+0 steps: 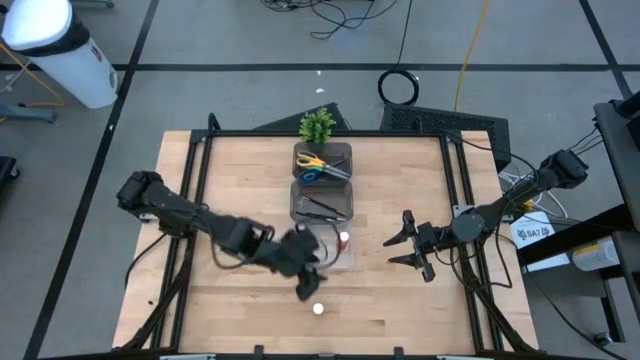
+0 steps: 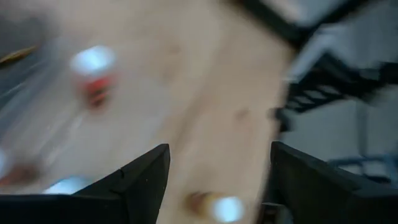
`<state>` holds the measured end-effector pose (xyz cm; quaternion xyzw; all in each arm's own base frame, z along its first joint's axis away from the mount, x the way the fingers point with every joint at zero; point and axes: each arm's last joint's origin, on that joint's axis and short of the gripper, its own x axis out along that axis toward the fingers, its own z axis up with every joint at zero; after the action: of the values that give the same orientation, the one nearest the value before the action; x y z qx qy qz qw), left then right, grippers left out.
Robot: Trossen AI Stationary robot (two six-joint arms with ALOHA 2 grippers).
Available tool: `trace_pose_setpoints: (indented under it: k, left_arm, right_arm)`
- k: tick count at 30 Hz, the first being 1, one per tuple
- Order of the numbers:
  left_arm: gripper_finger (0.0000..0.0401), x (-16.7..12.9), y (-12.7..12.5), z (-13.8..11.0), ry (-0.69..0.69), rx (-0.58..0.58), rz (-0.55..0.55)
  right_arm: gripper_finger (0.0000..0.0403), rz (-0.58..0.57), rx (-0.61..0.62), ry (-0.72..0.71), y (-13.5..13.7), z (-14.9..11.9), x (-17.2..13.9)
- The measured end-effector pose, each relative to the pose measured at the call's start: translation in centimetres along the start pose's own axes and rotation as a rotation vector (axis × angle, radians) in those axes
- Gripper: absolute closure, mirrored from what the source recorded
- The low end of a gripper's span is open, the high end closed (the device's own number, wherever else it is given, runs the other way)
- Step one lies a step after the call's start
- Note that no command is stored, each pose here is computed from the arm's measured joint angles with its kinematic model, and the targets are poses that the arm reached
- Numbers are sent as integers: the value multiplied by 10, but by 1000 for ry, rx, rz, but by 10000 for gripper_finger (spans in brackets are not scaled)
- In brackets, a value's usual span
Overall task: Pick & Place Paint Supplies
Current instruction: Put the yellow paint bottle into the transparent bin
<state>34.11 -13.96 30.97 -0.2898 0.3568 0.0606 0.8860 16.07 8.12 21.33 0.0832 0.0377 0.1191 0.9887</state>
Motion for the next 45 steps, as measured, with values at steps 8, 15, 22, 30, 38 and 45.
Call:
trace_pose_setpoints:
  k: [8,15,22,30,38,45]
  left_arm:
    - [106,23,-38,-36,5,175,-173]
    - [119,41,-38,-54,80,152,-129]
    - [120,62,-26,-65,148,196,-26]
    - [119,77,-22,-73,192,248,-13]
    - [119,26,-35,-52,27,316,-42]
    - [119,-26,-52,-63,-268,459,125]
  right_arm:
    - [220,1,2,-6,0,0,0]
    - [220,0,0,0,0,0,0]
    - [220,-1,0,2,0,0,0]
    - [220,-1,-1,5,0,-1,0]
    - [220,49,19,-47,8,0,7]
    - [220,119,-48,72,49,15,66]
